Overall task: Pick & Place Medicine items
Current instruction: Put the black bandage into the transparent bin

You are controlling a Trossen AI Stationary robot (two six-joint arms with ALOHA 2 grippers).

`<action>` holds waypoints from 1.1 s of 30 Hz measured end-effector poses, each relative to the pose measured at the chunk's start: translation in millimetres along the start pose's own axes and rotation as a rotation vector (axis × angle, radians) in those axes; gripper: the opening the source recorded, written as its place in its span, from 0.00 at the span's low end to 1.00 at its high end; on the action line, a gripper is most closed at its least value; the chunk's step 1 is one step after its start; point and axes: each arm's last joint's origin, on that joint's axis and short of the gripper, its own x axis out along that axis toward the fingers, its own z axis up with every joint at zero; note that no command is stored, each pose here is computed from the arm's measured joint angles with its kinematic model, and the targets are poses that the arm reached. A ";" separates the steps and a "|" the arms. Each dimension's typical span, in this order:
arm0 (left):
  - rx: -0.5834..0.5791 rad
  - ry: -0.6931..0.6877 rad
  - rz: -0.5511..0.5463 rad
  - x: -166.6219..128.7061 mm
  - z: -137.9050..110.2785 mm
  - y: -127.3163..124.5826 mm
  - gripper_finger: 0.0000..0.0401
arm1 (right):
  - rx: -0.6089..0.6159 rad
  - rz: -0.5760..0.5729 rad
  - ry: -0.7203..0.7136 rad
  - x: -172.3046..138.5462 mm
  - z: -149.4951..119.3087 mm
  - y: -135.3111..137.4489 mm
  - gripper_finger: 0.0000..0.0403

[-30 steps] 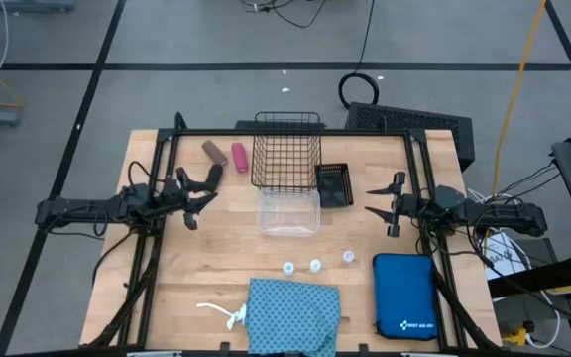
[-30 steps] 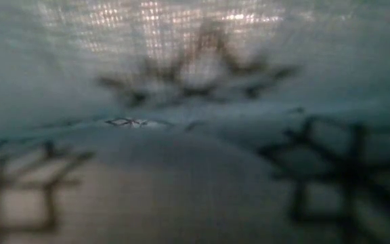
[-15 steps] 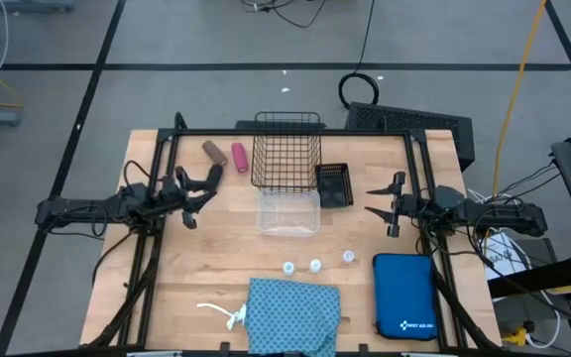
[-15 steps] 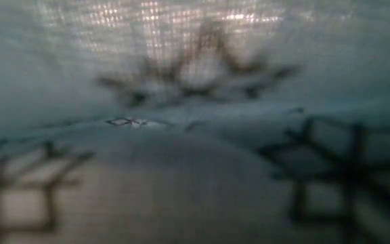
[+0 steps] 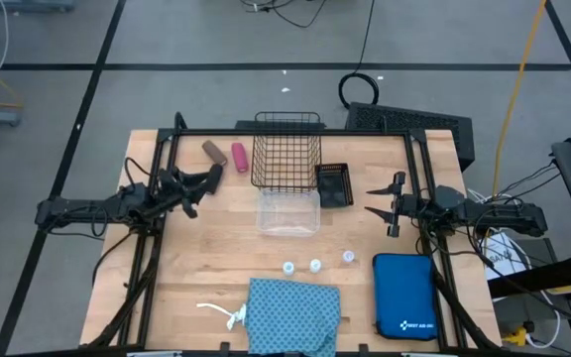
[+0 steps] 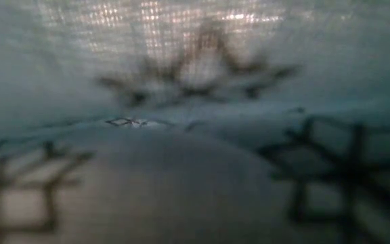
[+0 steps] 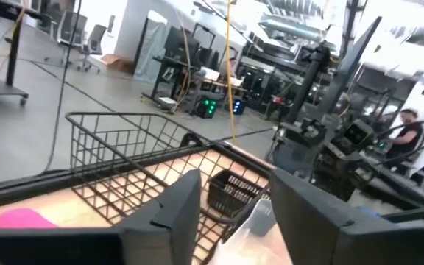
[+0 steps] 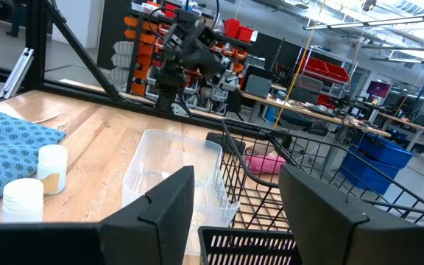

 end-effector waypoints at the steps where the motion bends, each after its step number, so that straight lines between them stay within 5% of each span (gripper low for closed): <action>1: -0.001 -0.001 -0.001 0.0 0.2 -0.1 0.49 | 0.000 0.000 0.000 0.0 0.0 0.0 0.48; 9: 0.004 0.062 0.110 3.9 15.2 -4.0 0.74 | 0.000 0.000 0.000 0.0 0.1 0.0 0.47; 19: 0.203 0.415 0.527 31.1 23.4 -1.3 0.70 | 0.000 0.000 0.000 0.0 0.0 0.0 0.47; 25: 0.166 0.585 0.706 48.2 2.5 17.4 0.74 | 0.000 0.000 0.000 0.0 0.1 0.0 0.47; 33: 0.070 0.760 0.797 62.4 -17.9 40.9 0.78 | 0.000 0.000 0.000 0.0 0.1 0.0 0.48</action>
